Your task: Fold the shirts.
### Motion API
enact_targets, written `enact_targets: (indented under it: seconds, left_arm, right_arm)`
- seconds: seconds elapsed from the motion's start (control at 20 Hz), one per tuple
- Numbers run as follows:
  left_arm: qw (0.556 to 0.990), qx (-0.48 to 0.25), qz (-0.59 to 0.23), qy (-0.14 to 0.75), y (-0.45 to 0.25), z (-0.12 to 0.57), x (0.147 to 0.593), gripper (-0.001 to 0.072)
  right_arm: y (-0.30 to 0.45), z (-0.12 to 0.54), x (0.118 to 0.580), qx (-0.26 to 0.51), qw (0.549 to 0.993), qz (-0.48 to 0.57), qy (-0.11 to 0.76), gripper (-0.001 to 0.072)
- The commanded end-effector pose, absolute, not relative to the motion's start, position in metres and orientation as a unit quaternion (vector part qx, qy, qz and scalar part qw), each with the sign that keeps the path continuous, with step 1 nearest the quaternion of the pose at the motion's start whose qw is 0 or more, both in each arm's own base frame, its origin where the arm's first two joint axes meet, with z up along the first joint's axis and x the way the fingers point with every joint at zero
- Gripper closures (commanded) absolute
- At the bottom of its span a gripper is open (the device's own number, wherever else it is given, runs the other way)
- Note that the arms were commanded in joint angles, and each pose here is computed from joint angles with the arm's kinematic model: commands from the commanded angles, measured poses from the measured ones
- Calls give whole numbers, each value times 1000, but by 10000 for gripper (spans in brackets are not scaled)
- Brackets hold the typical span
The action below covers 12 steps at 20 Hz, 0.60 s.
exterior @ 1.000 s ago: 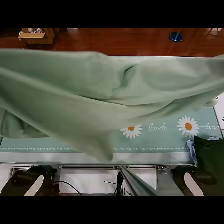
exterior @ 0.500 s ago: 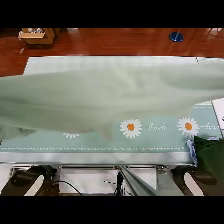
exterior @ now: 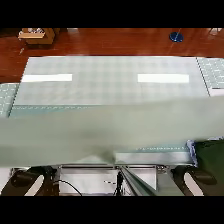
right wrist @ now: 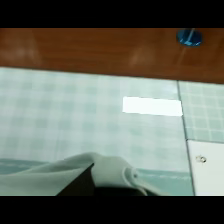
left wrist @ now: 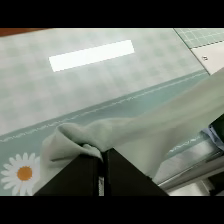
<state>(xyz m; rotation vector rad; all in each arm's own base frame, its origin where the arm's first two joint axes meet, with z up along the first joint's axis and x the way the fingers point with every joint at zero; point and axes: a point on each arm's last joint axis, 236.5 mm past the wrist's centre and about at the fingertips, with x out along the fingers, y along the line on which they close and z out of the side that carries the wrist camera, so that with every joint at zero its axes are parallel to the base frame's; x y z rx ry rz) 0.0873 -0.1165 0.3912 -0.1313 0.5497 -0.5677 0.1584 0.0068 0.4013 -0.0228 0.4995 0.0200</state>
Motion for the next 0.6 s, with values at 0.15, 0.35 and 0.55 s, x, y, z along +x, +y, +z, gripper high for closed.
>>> enact_targets:
  seconds: [0.15,0.35,0.55]
  left_arm:
    - [895,-130,-294,309,-133,385,70,685]
    - [858,-136,-271,414,-134,318,102,685]
    - [778,-120,-247,565,-132,190,124,683]
  right_arm:
    - [6,381,150,5,957,4,290,688]
    - [8,303,179,9,911,19,412,688]
    - [3,180,202,-7,818,34,574,687]
